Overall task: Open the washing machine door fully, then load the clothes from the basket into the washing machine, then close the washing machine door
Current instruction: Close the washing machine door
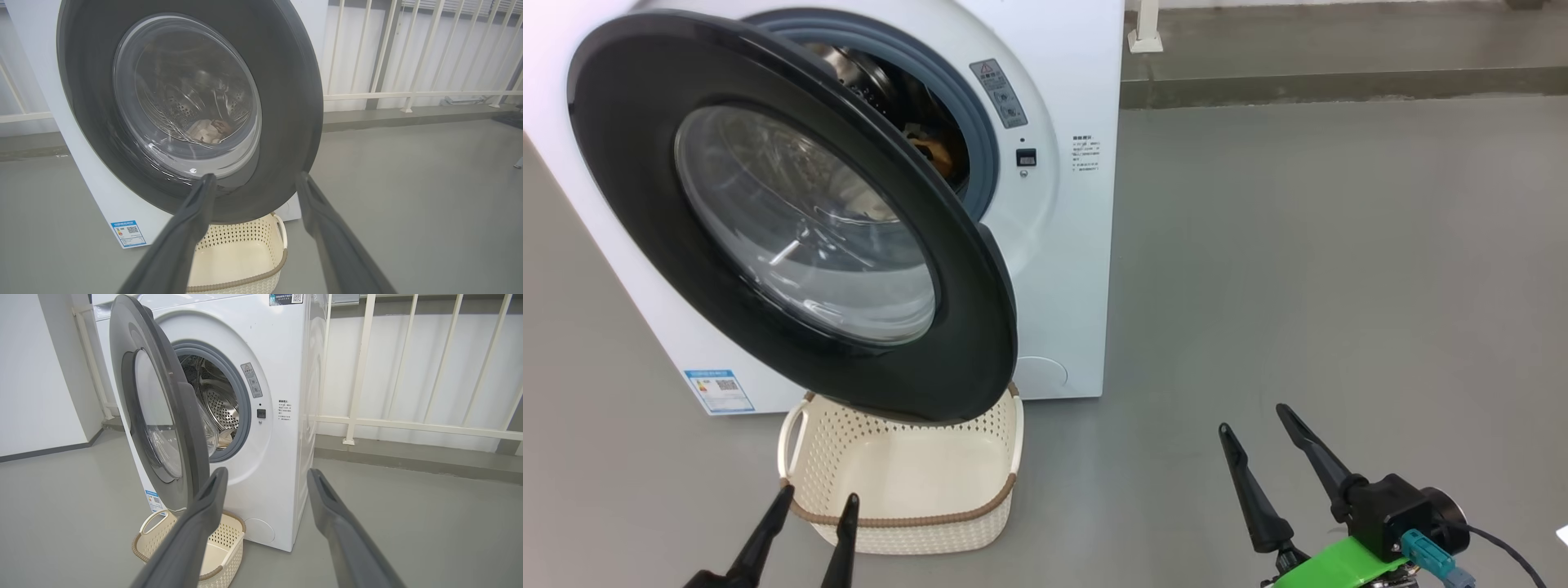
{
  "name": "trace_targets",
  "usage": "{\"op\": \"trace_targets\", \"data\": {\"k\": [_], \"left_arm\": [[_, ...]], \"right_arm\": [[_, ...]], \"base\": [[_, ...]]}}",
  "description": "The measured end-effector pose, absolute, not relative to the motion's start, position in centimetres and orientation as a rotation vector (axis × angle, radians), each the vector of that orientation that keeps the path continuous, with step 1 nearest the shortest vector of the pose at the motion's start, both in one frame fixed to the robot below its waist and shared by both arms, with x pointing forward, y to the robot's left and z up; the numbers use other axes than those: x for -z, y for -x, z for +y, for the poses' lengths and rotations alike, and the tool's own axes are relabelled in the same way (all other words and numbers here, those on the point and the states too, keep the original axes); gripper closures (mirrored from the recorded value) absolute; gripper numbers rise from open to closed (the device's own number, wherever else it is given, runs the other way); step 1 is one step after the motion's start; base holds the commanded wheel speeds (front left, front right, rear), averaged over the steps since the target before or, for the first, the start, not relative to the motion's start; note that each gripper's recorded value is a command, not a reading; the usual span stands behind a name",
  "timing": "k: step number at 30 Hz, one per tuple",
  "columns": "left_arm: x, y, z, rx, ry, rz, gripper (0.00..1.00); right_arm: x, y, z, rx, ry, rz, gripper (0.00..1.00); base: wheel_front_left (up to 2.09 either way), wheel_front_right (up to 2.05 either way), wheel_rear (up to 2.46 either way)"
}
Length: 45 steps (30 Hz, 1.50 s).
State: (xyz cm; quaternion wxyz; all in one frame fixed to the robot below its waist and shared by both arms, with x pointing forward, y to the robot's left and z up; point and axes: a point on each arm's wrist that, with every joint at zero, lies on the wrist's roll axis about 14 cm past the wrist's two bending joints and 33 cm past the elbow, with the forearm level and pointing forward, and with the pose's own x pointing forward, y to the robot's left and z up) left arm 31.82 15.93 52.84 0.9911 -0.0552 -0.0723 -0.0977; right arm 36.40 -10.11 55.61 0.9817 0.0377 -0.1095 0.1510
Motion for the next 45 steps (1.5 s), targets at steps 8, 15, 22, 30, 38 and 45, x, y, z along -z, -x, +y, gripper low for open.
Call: {"op": "trace_targets", "data": {"k": [8, 15, 22, 30, 38, 45], "left_arm": [[-53.0, -31.7, 15.9, 0.193, 0.113, -0.152, 0.0], [-52.9, -31.7, 15.9, 0.189, 0.126, -0.15, 0.0], [-53.0, -31.8, 16.2, 0.173, 0.142, -0.153, 0.0], [-52.9, -31.7, 16.4, 0.167, 0.14, -0.151, 0.0], [-52.8, -31.6, 16.4, 0.164, 0.14, -0.149, 0.0], [-52.8, -31.6, 16.5, 0.16, 0.142, -0.149, 0.0]], "right_arm": [[-55.5, -36.1, -9.8, -0.313, -0.075, -0.219, 0.0], [-55.5, -36.0, -9.6, -0.318, -0.075, -0.217, 0.0], [-55.4, -36.0, -9.6, -0.321, -0.075, -0.214, 0.0], [-55.3, -36.1, -9.4, -0.327, -0.075, -0.211, 0.0], [-55.3, -36.1, -9.2, -0.33, -0.075, -0.211, 0.0], [-55.5, -36.0, -8.9, -0.341, -0.064, -0.216, 1.0]], "base": [[0.0, 0.0, 0.0], [0.0, 0.0, 0.0], [0.0, 0.0, 0.0], [0.0, 0.0, 0.0], [0.0, 0.0, 0.0], [0.0, 0.0, 0.0]]}}
